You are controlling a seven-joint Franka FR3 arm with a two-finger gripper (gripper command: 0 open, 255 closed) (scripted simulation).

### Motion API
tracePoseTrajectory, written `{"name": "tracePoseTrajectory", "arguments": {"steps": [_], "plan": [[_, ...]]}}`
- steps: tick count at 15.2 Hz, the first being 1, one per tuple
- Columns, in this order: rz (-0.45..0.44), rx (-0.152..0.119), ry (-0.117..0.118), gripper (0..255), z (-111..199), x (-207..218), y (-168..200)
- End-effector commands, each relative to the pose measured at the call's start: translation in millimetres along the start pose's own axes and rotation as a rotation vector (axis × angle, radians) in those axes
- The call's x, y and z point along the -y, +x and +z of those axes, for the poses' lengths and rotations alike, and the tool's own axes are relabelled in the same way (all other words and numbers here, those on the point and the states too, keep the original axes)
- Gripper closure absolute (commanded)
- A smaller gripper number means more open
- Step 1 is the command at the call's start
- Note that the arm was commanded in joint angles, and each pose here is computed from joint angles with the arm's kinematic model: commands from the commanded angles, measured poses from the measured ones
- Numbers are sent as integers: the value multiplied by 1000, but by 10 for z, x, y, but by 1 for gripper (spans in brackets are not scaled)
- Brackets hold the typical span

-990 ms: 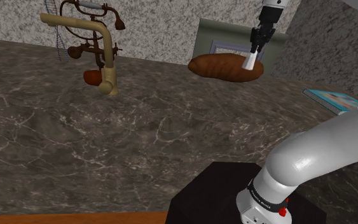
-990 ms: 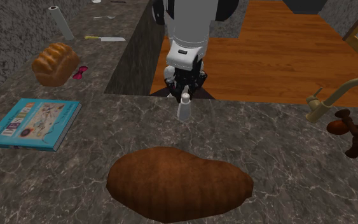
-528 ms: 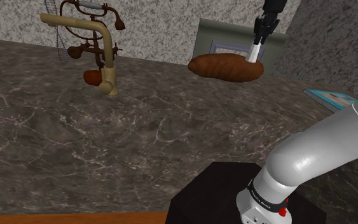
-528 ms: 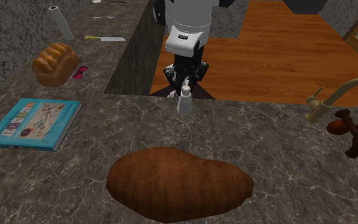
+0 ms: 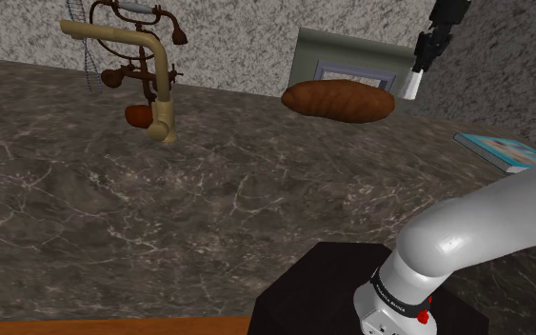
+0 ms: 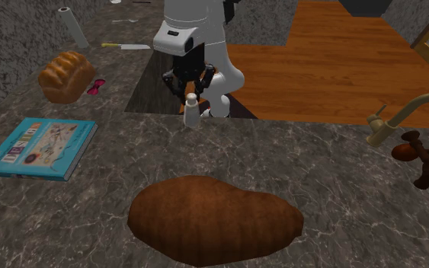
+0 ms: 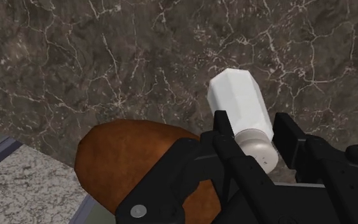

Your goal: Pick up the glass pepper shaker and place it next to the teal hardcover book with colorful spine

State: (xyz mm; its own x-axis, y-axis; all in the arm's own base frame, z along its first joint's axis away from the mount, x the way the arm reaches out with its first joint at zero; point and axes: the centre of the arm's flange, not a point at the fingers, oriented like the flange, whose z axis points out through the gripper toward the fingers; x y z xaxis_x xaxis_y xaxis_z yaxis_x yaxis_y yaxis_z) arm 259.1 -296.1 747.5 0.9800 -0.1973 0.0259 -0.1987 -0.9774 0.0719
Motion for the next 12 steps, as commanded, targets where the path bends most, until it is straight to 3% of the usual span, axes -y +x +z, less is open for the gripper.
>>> {"name": "tracePoseTrajectory", "arguments": {"steps": [1,12], "plan": [[-1,0,0,255,4,-152,-201],[-1,0,0,255,42,-1144,-1261]]}}
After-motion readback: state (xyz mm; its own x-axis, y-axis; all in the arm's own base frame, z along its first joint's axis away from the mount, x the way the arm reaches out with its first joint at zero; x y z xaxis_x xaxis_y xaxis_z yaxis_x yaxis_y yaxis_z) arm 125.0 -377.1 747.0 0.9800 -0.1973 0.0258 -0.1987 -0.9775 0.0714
